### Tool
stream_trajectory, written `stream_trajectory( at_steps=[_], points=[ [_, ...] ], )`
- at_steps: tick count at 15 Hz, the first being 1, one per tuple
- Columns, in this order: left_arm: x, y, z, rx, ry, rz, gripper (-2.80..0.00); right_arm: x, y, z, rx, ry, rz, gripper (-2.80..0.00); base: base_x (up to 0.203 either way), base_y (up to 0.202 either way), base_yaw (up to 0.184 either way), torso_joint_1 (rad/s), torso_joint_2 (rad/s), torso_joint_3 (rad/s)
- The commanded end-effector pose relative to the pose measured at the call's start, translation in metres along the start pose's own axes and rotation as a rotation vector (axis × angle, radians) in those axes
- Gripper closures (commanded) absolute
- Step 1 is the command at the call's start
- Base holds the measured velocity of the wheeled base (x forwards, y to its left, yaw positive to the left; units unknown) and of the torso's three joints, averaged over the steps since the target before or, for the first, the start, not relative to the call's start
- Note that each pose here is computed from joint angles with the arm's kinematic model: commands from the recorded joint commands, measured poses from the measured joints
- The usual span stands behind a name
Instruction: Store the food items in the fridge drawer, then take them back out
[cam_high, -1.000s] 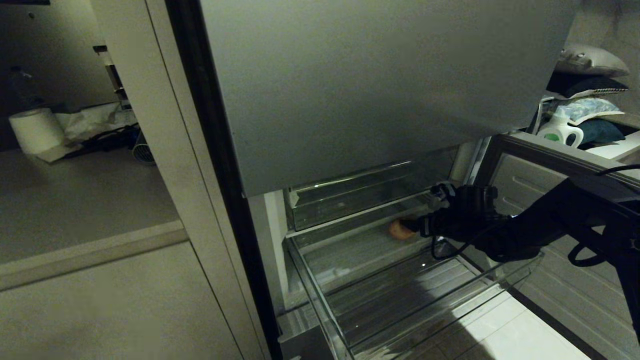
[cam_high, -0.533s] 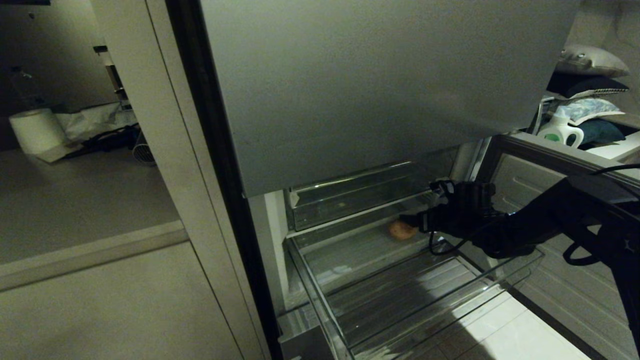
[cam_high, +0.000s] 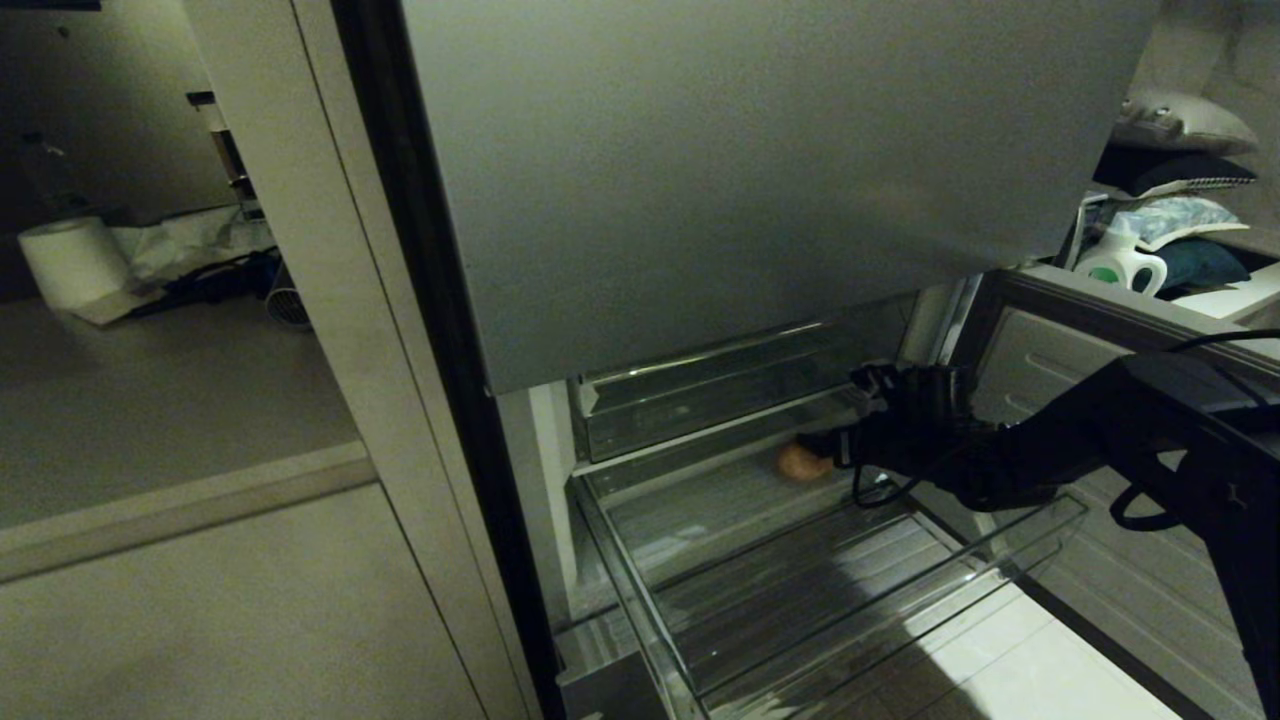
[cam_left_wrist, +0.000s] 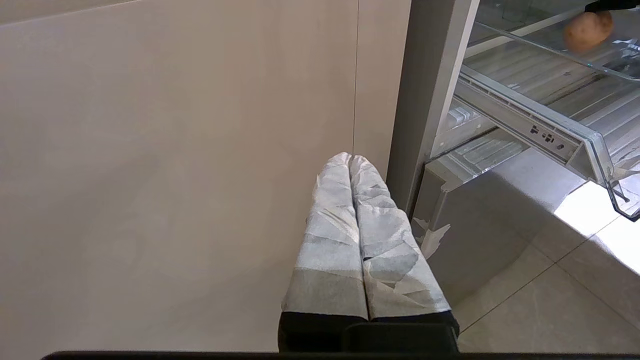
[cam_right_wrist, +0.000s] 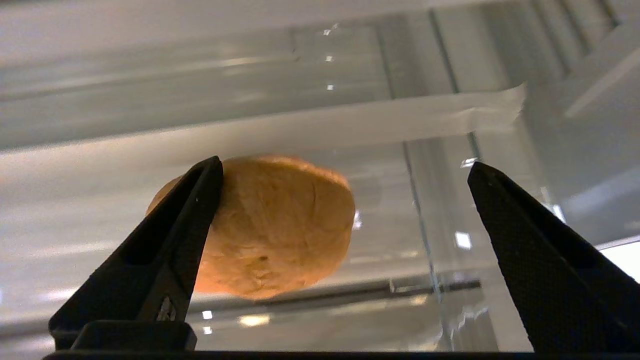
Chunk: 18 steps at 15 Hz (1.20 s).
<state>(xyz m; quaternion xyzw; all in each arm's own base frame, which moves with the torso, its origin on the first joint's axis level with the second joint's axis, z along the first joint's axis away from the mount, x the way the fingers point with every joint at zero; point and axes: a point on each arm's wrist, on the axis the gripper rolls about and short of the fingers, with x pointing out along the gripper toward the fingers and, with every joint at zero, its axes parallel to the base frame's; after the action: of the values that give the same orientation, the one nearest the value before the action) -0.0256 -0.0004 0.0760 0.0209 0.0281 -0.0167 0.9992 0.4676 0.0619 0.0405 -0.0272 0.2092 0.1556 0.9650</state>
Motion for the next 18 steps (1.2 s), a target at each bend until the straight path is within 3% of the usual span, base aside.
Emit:
stream_trajectory(
  at_steps=[1, 6, 8, 18],
  points=[
    [0.0, 0.0, 0.0, 0.001, 0.001, 0.0, 0.0, -0.005, -0.001, -0.002, -0.018, 0.022, -0.001, -2.8, 0.0, 0.0, 0.0, 0.0, 0.0, 0.0],
    [0.0, 0.0, 0.0, 0.001, 0.001, 0.0, 0.0, -0.063, 0.01, -0.003, -0.017, 0.072, 0.009, -2.8, 0.0, 0.0, 0.0, 0.0, 0.0, 0.0],
    [0.0, 0.0, 0.0, 0.001, 0.001, 0.0, 0.0, -0.085, 0.014, 0.002, -0.041, 0.008, 0.009, -2.8, 0.0, 0.0, 0.0, 0.0, 0.0, 0.0],
    [0.0, 0.0, 0.0, 0.001, 0.001, 0.0, 0.0, -0.073, 0.015, -0.018, -0.035, 0.045, 0.064, -2.8, 0.0, 0.0, 0.0, 0.0, 0.0, 0.0]
  ],
)
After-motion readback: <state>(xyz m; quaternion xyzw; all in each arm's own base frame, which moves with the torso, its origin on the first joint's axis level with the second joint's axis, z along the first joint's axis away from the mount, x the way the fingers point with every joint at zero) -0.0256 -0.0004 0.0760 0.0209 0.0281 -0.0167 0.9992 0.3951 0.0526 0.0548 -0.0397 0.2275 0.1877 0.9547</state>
